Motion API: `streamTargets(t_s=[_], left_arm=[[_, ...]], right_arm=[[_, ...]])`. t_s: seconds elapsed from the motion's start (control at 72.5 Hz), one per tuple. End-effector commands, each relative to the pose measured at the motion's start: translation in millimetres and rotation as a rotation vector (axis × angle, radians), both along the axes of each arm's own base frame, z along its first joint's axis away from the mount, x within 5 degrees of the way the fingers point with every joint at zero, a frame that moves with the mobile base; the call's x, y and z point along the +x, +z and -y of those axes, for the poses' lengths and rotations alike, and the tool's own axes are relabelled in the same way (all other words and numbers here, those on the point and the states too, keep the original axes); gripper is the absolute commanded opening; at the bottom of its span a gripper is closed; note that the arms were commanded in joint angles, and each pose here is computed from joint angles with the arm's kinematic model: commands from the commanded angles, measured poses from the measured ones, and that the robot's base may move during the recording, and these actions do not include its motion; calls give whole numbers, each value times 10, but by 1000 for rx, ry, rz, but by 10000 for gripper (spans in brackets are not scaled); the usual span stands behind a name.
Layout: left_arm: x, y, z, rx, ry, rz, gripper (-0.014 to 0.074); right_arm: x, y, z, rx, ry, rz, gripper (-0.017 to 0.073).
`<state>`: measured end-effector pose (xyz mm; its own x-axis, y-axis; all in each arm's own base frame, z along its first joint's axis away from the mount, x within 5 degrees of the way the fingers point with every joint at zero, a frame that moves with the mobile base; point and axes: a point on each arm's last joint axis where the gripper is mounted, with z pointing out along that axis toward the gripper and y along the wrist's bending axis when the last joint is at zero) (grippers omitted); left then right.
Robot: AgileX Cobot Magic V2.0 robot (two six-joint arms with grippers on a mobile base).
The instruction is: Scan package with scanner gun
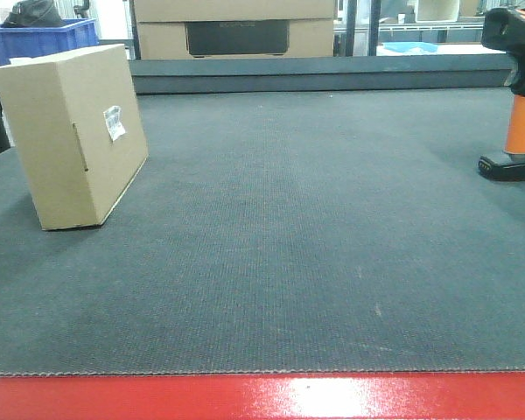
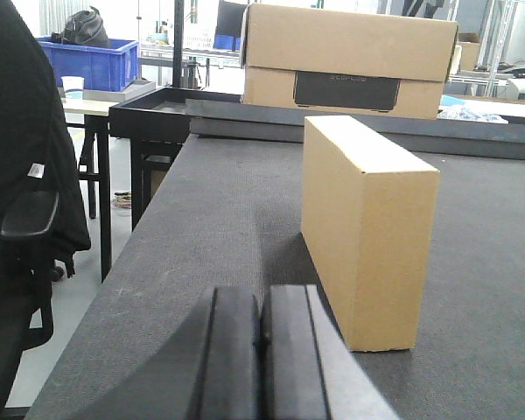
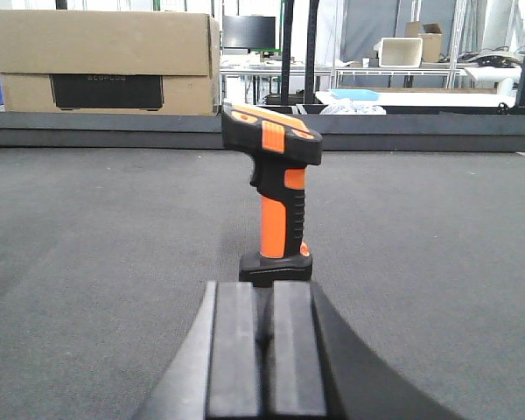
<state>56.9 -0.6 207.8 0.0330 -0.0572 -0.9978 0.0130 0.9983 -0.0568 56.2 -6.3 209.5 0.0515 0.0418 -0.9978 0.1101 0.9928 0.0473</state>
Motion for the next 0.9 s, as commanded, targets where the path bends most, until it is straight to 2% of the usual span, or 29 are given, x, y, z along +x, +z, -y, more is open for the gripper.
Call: streamTargets(t_s=[0.0,0.097,0.193,0.372,0.648,0.813,0.882], left_arm=[[-7,54,3,9,-5,54,-111],[-16,93,3,9,-5,41,-111],[-85,356,0,9,-3,16,-111],[-62,869,-2,11,-2,-148,-111],[540,1316,8,17,-3,-542,-111],[906,1411,14,18,-4,-611,-111],[1033,1443,24,6,-9,-602,-111]], right_arm=[[-3,17,2,-13,-4,17,-168],[-3,17,2,-13,-4,17,-168],[-3,17,2,-13,-4,17,-168],[-3,17,2,-13,-4,17,-168],[-3,17,2,-13,-4,17,-168],[-3,17,2,-13,-4,17,-168],[-3,17,2,-13,-4,17,-168]])
